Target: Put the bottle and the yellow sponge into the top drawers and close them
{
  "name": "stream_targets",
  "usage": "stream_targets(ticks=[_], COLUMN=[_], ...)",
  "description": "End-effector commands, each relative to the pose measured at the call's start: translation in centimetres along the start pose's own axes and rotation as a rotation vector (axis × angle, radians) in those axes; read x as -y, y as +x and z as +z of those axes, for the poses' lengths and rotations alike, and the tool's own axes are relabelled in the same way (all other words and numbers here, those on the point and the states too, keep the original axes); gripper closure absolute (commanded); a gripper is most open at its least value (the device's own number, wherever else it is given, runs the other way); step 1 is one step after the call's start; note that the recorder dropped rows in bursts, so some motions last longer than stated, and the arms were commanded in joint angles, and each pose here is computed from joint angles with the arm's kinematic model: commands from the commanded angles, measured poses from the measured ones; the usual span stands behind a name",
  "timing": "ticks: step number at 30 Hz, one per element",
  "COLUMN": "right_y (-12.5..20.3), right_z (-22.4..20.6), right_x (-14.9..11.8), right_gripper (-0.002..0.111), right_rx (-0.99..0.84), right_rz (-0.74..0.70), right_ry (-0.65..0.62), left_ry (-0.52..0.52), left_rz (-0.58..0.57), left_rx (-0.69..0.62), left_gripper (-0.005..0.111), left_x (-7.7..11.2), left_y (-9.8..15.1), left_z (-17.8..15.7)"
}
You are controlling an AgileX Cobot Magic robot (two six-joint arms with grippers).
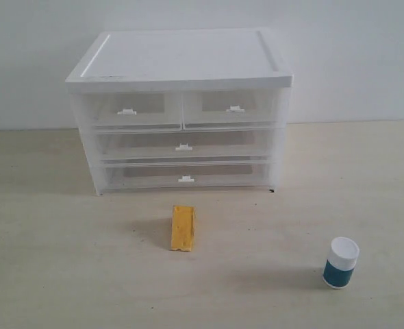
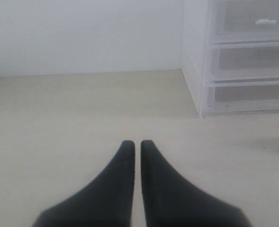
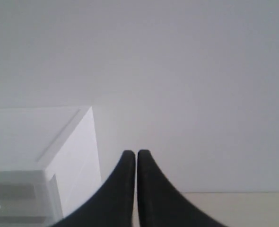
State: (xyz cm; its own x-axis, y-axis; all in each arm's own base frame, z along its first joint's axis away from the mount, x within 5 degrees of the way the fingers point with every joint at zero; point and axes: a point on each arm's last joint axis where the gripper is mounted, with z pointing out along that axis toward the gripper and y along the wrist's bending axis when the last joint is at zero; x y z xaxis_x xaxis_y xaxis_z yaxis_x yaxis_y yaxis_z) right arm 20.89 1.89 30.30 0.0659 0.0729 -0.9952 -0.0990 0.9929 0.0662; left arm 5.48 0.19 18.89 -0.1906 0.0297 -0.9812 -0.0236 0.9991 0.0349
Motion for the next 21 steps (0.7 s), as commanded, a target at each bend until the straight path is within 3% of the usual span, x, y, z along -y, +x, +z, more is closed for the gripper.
stream_targets(ticks=[1,21], right_y=[1.7,10.1], right_z=[2.2,4.5], right_x=[-1.4,-9.9], right_gripper=[0.108,0.108], right_rx=[0.009,-0.001], right_rz=[-0.009,-0.045], right_ry=[-0.045,-0.106], left_ry=[-0.001,-0.001], left_rz=[-0.016,-0.016], left_rx=[-0.001,-0.003], left_gripper=[0.102,0.102], left_x=[0.0,0.0], left_y=[0.1,0.1], left_z=[0.0,0.0])
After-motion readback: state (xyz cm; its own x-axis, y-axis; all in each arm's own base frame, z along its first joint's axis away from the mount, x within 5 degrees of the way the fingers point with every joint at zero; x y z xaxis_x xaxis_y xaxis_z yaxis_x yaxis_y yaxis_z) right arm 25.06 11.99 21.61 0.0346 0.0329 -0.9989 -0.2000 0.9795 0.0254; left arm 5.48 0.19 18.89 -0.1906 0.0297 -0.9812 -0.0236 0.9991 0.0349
